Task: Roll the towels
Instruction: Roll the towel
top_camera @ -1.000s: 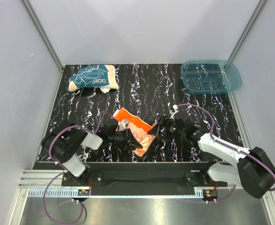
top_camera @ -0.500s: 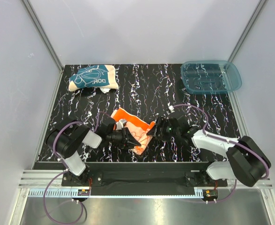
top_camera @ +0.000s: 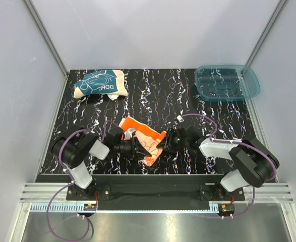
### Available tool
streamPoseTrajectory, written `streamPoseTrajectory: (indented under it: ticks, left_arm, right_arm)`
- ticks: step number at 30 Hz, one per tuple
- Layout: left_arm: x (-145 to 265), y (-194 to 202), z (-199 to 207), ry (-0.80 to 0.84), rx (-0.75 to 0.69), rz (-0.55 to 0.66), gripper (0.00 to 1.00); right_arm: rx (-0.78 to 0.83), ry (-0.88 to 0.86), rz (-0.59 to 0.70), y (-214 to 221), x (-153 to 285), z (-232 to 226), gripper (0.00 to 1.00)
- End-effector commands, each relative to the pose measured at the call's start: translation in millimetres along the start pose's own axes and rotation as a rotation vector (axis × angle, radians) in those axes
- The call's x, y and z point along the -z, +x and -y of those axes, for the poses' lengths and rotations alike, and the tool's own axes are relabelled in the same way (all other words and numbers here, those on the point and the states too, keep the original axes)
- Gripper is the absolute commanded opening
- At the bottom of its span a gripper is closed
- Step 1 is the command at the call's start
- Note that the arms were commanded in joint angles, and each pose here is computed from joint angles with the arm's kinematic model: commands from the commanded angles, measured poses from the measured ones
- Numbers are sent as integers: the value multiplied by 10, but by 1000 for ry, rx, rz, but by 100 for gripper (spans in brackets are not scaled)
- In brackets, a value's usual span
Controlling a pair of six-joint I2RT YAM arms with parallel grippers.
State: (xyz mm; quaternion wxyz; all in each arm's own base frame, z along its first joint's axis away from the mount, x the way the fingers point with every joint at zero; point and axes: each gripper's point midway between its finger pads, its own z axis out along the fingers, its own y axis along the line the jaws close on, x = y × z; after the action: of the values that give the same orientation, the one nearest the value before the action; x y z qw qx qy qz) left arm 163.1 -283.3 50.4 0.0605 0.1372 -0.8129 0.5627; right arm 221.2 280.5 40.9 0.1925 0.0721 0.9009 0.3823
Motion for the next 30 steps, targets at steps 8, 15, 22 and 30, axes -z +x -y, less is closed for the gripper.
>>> streamPoseTrajectory:
  ticks: [8,15,22,30]
  left_arm:
    - [173,-119,-25,-255,-176,57,51]
    - [482,-321,-36,-514,-362,145,54]
    - [702,-320,263,-715,-687,272,59]
    - [551,-84,634,-790,-985,360,69]
  right_arm:
    - [30,49,-16,-29,-2,-41,37]
    - [48,74,-38,-65,17,-105,37]
    - [47,101,-84,-43,19,-133,36]
    - [60,109,-115,-70,-41,-249,36]
